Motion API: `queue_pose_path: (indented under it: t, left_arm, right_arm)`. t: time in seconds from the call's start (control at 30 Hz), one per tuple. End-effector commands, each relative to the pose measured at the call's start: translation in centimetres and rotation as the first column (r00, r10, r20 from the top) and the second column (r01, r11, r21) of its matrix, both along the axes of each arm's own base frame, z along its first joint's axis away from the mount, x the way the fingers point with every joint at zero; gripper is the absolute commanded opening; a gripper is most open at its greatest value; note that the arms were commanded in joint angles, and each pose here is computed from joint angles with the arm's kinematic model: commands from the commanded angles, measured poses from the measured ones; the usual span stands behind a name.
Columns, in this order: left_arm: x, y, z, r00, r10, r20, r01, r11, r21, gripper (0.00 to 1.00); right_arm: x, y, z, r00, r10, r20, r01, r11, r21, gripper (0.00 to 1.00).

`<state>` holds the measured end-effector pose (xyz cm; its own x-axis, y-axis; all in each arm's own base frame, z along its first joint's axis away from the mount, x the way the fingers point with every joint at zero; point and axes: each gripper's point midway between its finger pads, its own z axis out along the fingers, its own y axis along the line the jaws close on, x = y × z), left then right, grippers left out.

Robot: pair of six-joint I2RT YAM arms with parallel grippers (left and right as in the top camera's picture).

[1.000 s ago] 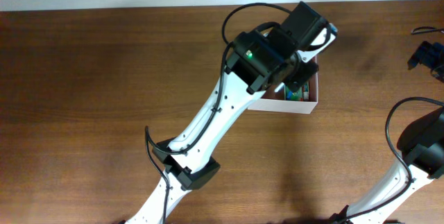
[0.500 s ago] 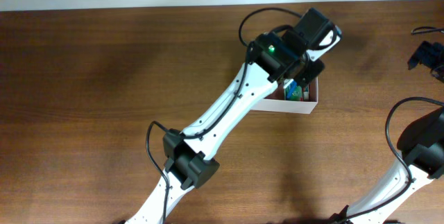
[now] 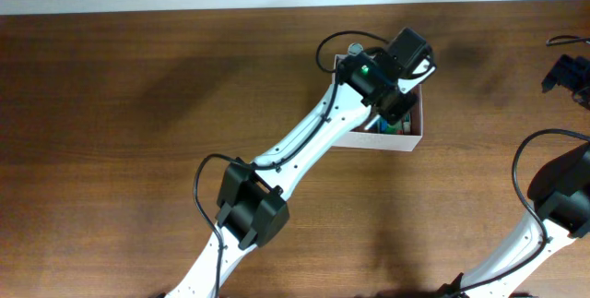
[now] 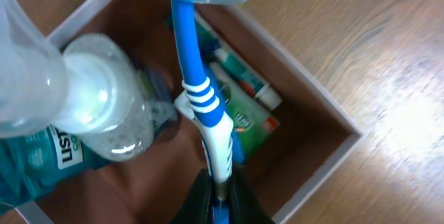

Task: Pack container
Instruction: 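Lift the toothbrush and carry it over the pink box, then lower the toothbrush into the box and open the left gripper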

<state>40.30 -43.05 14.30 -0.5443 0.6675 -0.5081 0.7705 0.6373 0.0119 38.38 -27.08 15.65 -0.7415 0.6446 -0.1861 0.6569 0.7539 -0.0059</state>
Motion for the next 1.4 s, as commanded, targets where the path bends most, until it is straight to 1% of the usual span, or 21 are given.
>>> queue_pose_path:
  t: [0.0,0.1,0.17,0.23,0.47,0.57,0.67,0.7,0.73,0.77,0.8,0.87,0.93,1.1,1.2,1.37]
  left_arm:
    - [0.9,1.2,-0.6,1.000,0.010,0.004,-0.010,1.000,0.018,0.07]
    - [1.2,1.4,-1.0,1.000,0.016,0.000,-0.016,1.000,0.022,0.14]
    - [1.2,1.6,-1.3,1.000,0.017,-0.005,-0.017,0.999,0.027,0.16]
    - [1.1,1.6,-1.3,1.000,0.017,-0.006,-0.017,0.999,0.028,0.21]
    - [1.2,1.5,-1.1,1.000,0.017,0.000,-0.017,1.000,0.022,0.26]
    - [1.1,1.6,0.6,1.000,0.018,0.013,-0.018,1.000,0.007,0.28]
    - [0.9,1.8,4.3,0.999,0.028,0.046,-0.026,0.999,-0.040,0.30]
    - [0.8,1.9,5.7,0.998,0.035,0.058,-0.031,0.998,-0.058,0.43]
    - [0.6,2.1,7.4,0.996,0.037,0.076,-0.031,0.996,-0.079,0.71]
    - [0.3,2.3,9.1,0.995,0.038,0.095,-0.029,0.995,-0.098,0.87]
    - [0.0,2.6,10.6,0.993,0.040,0.112,-0.027,0.993,-0.114,0.96]
    - [-0.5,3.4,13.4,0.988,0.048,0.146,-0.027,0.990,-0.142,0.99]
    - [-0.8,4.8,15.7,0.980,0.075,0.183,-0.049,0.988,-0.146,0.99]
    - [-1.3,9.4,19.1,0.971,0.136,0.195,-0.107,0.983,-0.149,0.99]
    - [-1.3,12.9,19.9,0.967,0.184,0.175,-0.163,0.978,-0.127,0.99]
    - [-2.0,16.7,18.2,0.970,0.226,0.094,-0.224,0.974,-0.034,0.99]
  right_arm:
    - [-0.3,-0.3,0.2,1.000,-0.015,-0.002,0.015,1.000,-0.012,0.99]
    - [-0.3,-0.3,0.2,1.000,-0.015,-0.002,0.015,1.000,-0.011,0.99]
    - [-0.3,-0.3,0.2,1.000,-0.015,-0.002,0.015,1.000,-0.011,0.99]
    - [-0.3,-0.3,0.2,1.000,-0.015,-0.002,0.015,1.000,-0.012,0.99]
    - [-0.3,-0.3,0.2,1.000,-0.015,-0.002,0.015,1.000,-0.011,0.99]
    - [-0.3,-0.3,0.2,1.000,-0.015,-0.002,0.015,1.000,-0.011,0.99]
    - [-0.3,-0.3,0.2,1.000,-0.015,-0.002,0.015,1.000,-0.011,0.99]
    - [-0.3,-0.3,0.2,1.000,-0.015,-0.002,0.015,1.000,-0.011,0.99]
    - [-0.3,-0.3,0.3,1.000,-0.015,-0.002,0.015,1.000,-0.012,0.99]
    - [-0.3,-0.3,0.3,1.000,-0.015,-0.001,0.015,1.000,-0.012,0.99]
    - [-0.3,-0.3,0.2,1.000,-0.015,-0.002,0.015,1.000,-0.011,0.99]
    - [-0.3,-0.3,0.2,1.000,-0.015,-0.002,0.015,1.000,-0.011,0.99]
    - [-0.3,-0.3,0.2,1.000,-0.015,-0.002,0.015,1.000,-0.011,0.99]
    - [-0.3,-0.3,0.2,1.000,-0.015,-0.002,0.015,1.000,-0.011,0.99]
    - [-0.3,-0.3,0.2,1.000,-0.015,-0.002,0.015,1.000,-0.011,0.99]
    - [-0.3,-0.3,0.2,1.000,-0.015,-0.002,0.015,1.000,-0.011,0.99]
